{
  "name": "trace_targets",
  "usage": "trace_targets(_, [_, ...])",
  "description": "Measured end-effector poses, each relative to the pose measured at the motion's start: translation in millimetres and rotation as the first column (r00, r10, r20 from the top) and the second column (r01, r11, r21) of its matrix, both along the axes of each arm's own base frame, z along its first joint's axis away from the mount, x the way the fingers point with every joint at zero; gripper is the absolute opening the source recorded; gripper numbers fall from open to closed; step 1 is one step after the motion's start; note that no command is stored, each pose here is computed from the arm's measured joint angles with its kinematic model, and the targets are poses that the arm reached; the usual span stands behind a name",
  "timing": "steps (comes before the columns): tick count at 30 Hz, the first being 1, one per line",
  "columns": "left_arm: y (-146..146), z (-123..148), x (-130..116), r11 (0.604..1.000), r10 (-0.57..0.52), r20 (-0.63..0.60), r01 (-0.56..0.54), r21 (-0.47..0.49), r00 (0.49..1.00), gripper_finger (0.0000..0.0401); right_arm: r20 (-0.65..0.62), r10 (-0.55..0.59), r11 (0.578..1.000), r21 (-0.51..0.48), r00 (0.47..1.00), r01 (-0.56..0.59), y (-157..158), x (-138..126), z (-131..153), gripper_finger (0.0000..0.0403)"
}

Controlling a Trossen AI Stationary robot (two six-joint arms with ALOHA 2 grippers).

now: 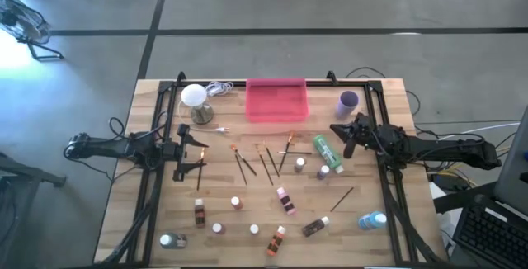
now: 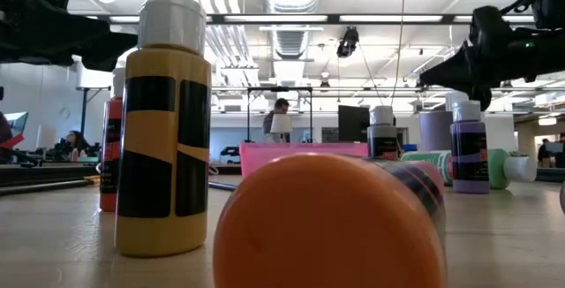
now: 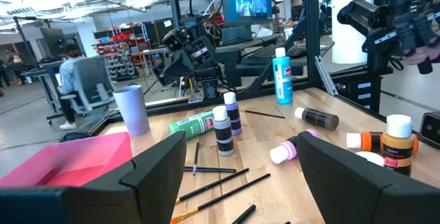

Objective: Pick & Place Paint Supplies
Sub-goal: Put the green paint bottle into the pink bin

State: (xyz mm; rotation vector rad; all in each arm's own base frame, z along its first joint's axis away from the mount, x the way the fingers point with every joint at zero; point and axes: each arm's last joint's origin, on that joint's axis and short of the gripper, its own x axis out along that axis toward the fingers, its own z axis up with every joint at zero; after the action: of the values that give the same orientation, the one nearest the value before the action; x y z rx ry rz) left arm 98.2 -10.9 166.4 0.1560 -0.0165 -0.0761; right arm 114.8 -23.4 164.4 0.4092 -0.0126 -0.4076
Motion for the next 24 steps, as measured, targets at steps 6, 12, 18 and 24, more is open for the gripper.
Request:
trace_targets(6, [0.0,0.0,0.0,1.000,0.000,0.000,0.000,0.000,1.000,0.0282,0.045,0.029,0.994,-0.109,0.999,-0.023,0.6,0.5,8.3,0.0008])
trace_targets(12, [0.0,0.0,0.0,1.000,0.001,0.000,-0.001,0.000,1.000,0.0282,0.075,0.034,0.979,-0.202,0.997,-0.018,0.7,0.2,14.7,0.0008])
trace_targets(18, [0.0,0.0,0.0,1.000,0.001,0.000,-0.001,0.000,1.000,0.0282,0.066,0.032,0.964,-0.265,0.997,-0.013,0.7,0.1,16.4,0.0008])
trace_targets(24, [0.0,0.0,0.0,1.000,0.002,0.000,-0.002,0.000,1.000,0.0282,0.181,-0.003,0.877,-0.472,0.983,0.090,0.7,-4.0,35.5,0.0008])
